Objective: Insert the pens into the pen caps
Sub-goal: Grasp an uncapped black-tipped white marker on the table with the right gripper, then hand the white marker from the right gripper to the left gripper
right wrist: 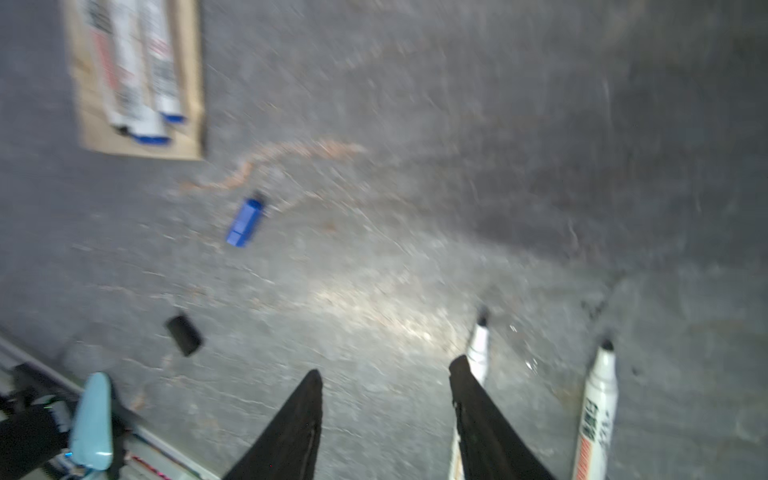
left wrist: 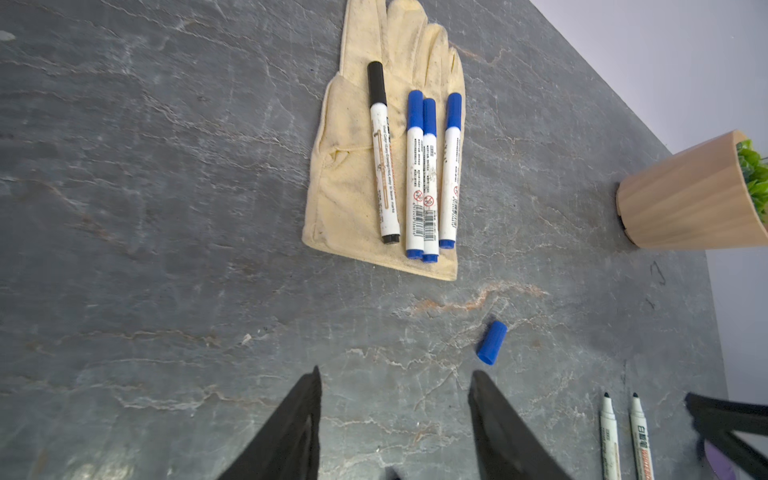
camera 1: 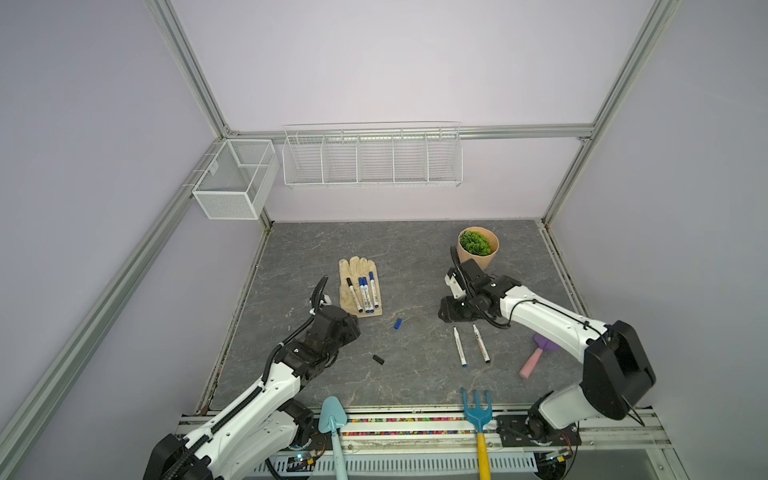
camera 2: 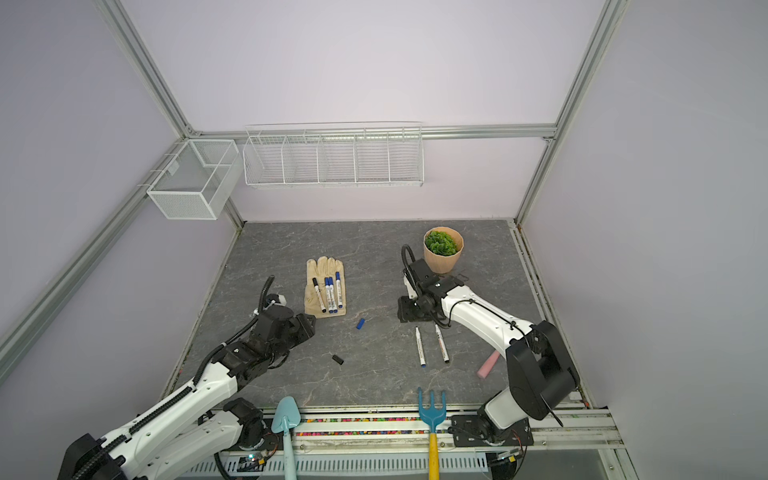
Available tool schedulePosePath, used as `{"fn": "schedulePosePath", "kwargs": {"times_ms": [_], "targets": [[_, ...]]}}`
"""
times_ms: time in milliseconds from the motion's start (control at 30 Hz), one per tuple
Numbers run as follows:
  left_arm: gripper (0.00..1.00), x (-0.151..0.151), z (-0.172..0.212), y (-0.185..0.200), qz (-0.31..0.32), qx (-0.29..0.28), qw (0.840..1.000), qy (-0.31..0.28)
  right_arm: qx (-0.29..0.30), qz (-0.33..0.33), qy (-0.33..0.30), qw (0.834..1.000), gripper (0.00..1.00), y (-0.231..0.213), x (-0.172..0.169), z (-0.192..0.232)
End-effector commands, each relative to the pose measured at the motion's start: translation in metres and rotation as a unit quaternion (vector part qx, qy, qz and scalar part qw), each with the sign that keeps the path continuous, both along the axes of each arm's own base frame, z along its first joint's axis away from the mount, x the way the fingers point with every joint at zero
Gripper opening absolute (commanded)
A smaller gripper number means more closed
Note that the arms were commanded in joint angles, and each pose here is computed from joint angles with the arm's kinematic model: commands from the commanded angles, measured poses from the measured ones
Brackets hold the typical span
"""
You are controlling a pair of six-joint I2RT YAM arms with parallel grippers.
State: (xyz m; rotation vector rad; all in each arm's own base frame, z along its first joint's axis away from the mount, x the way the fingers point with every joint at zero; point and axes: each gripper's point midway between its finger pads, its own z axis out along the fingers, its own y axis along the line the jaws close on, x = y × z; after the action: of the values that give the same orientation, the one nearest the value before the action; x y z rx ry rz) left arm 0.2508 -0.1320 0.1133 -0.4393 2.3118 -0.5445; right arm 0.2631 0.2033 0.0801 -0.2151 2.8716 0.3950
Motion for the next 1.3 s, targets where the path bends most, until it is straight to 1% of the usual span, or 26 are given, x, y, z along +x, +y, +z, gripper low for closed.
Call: {"fn": "schedulePosePath", "kwargs": {"times_ms": [0, 167, 267, 433, 467, 533, 600, 633, 667, 767, 833, 933, 1033, 1133, 1267], "targets": [[0.58, 0.003, 0.003, -0.007, 0.000, -0.019, 1.000, -0.011, -0.058, -0.032, 0.021, 0.998, 0.53, -0.031, -0.017, -0.022], [0.58, 0.001, 0.004, -0.010, -0.007, -0.022, 1.000, -0.004, -0.078, -0.010, 0.045, 0.996, 0.50, -0.036, -0.026, -0.041], [0.58, 0.000, 0.007, -0.011, -0.011, -0.023, 1.000, -0.006, -0.074, 0.004, 0.059, 0.996, 0.46, -0.031, -0.029, -0.055], [0.58, -0.003, 0.007, -0.019, -0.027, -0.029, 0.999, -0.001, -0.084, 0.020, 0.071, 0.994, 0.37, -0.027, -0.032, -0.073], [0.58, -0.003, 0.007, -0.021, -0.032, -0.030, 0.999, -0.001, -0.087, 0.022, 0.071, 0.993, 0.35, -0.026, -0.032, -0.075], [0.58, -0.004, 0.009, -0.028, -0.047, -0.030, 0.998, -0.004, -0.089, 0.027, 0.069, 0.993, 0.24, -0.024, -0.032, -0.075], [0.58, -0.006, 0.011, -0.037, -0.068, -0.032, 0.997, -0.008, -0.078, 0.031, 0.064, 0.994, 0.16, -0.020, -0.031, -0.072], [0.58, -0.007, 0.012, -0.043, -0.081, -0.034, 0.996, -0.010, -0.064, 0.034, 0.057, 0.996, 0.11, -0.014, -0.028, -0.066], [0.58, -0.008, 0.013, -0.049, -0.094, -0.036, 0.995, -0.012, -0.048, 0.038, 0.050, 0.997, 0.09, -0.008, -0.025, -0.060], [0.60, -0.014, 0.020, -0.072, -0.145, -0.049, 0.988, -0.025, 0.028, 0.055, 0.018, 0.998, 0.07, 0.022, -0.012, -0.029], [0.60, -0.020, 0.026, -0.089, -0.185, -0.057, 0.981, -0.035, 0.096, 0.066, -0.015, 0.993, 0.07, 0.047, -0.001, 0.002], [0.62, -0.030, 0.037, -0.112, -0.239, -0.072, 0.967, -0.055, 0.188, 0.081, -0.057, 0.977, 0.07, 0.080, 0.015, 0.046], [0.62, -0.037, 0.050, -0.129, -0.278, -0.103, 0.952, -0.075, 0.253, 0.086, -0.084, 0.960, 0.08, 0.102, 0.026, 0.080], [0.63, -0.039, 0.061, -0.135, -0.294, -0.114, 0.945, -0.092, 0.299, 0.092, -0.096, 0.945, 0.09, 0.119, 0.031, 0.103], [0.64, -0.038, 0.075, -0.140, -0.302, -0.123, 0.938, -0.114, 0.337, 0.117, -0.104, 0.928, 0.09, 0.139, 0.025, 0.123]]}}
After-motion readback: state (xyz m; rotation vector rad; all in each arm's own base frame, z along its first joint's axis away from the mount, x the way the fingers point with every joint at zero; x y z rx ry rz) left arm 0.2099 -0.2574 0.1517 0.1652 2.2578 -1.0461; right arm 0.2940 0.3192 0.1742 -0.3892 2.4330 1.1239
